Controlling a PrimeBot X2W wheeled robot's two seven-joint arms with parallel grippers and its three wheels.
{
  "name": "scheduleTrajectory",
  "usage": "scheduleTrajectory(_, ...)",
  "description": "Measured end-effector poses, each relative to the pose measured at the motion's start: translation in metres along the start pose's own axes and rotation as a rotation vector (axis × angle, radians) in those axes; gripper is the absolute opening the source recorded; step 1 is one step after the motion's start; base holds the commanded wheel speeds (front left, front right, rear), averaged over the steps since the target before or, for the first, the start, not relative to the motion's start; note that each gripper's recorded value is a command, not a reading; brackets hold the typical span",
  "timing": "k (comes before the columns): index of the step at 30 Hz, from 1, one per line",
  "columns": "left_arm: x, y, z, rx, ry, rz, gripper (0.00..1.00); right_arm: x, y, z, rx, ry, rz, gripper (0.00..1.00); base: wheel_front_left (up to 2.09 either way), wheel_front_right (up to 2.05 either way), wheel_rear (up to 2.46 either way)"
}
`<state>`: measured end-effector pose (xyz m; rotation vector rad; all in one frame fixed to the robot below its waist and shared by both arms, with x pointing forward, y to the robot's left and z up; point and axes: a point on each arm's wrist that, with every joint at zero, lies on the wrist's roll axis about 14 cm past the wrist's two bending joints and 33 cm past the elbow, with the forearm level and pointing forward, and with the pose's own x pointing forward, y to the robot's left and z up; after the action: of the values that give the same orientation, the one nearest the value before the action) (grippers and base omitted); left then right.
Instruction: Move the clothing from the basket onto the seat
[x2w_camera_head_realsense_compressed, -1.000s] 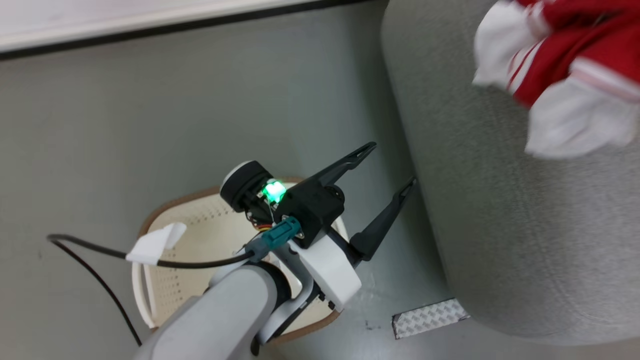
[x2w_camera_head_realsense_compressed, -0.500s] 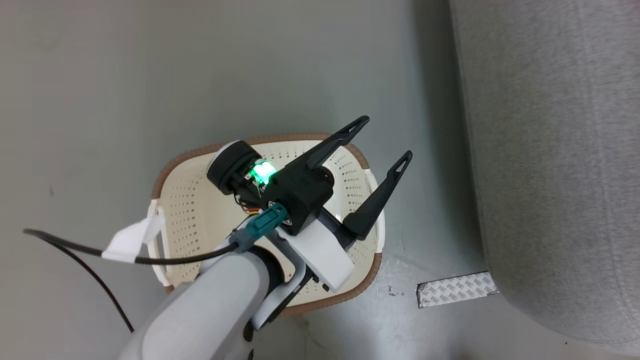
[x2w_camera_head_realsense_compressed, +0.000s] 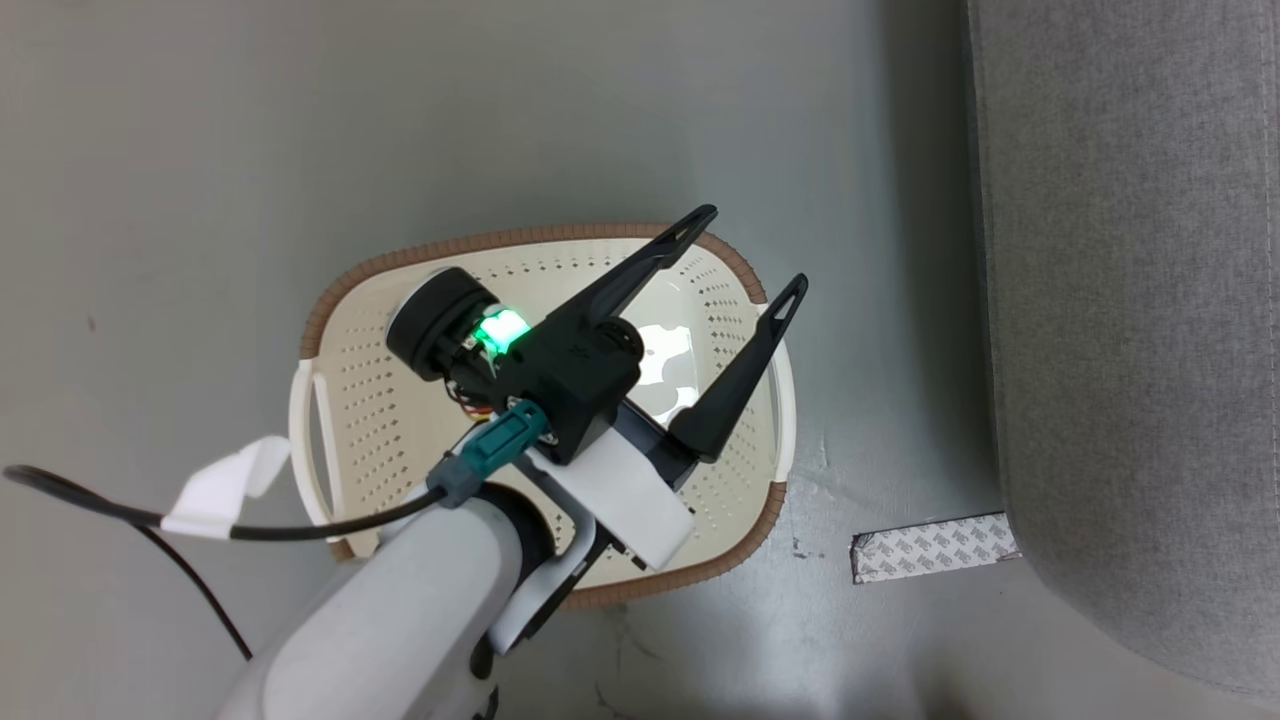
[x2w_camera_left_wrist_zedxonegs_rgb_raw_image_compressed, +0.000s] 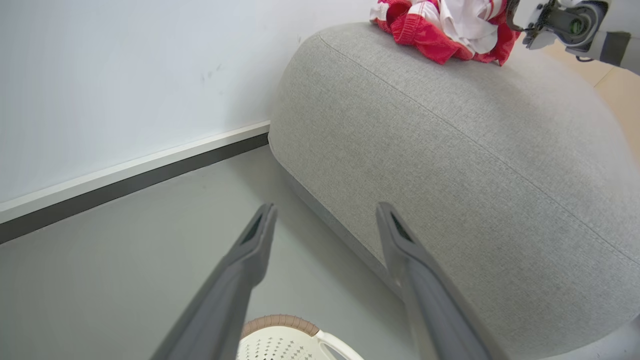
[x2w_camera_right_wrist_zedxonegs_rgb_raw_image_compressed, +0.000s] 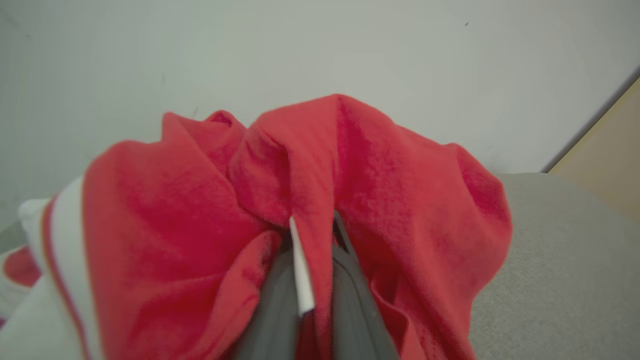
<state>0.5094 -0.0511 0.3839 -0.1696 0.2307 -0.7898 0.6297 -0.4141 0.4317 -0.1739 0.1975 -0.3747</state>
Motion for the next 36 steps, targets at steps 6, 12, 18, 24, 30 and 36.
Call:
scheduleTrajectory(6,0.001,-0.001,0.004,0.005,-0.007,0.003,1.0,-0.003,0.009,0.002,-0.008,-0.005,0.014,1.0,0.0,0.0,0.0)
scheduleTrajectory(12,0.0,-0.002,0.016,0.015,-0.027,0.016,1.0,-0.019,0.015,0.03,-0.064,-0.118,0.052,1.0,0.0,0.0,0.0)
scheduleTrajectory(18,-0.013,-0.003,0.031,0.014,-0.05,0.056,1.0,-0.065,0.023,0.05,-0.132,-0.223,0.115,1.0,0.0,0.0,0.0)
scheduleTrajectory(24,-0.036,-0.006,0.051,0.024,-0.076,0.112,1.0,-0.122,0.028,0.08,-0.08,-0.325,0.174,1.0,0.0,0.0,0.0)
scheduleTrajectory(30,-0.075,0.005,0.068,0.021,-0.114,0.256,1.0,-0.173,0.024,0.101,-0.005,-0.396,0.2,1.0,0.0,0.0,0.0)
scheduleTrajectory(36,-0.132,0.02,0.072,0.021,-0.132,0.437,1.0,-0.227,0.039,0.09,0.084,-0.388,0.243,1.0,0.0,0.0,0.0)
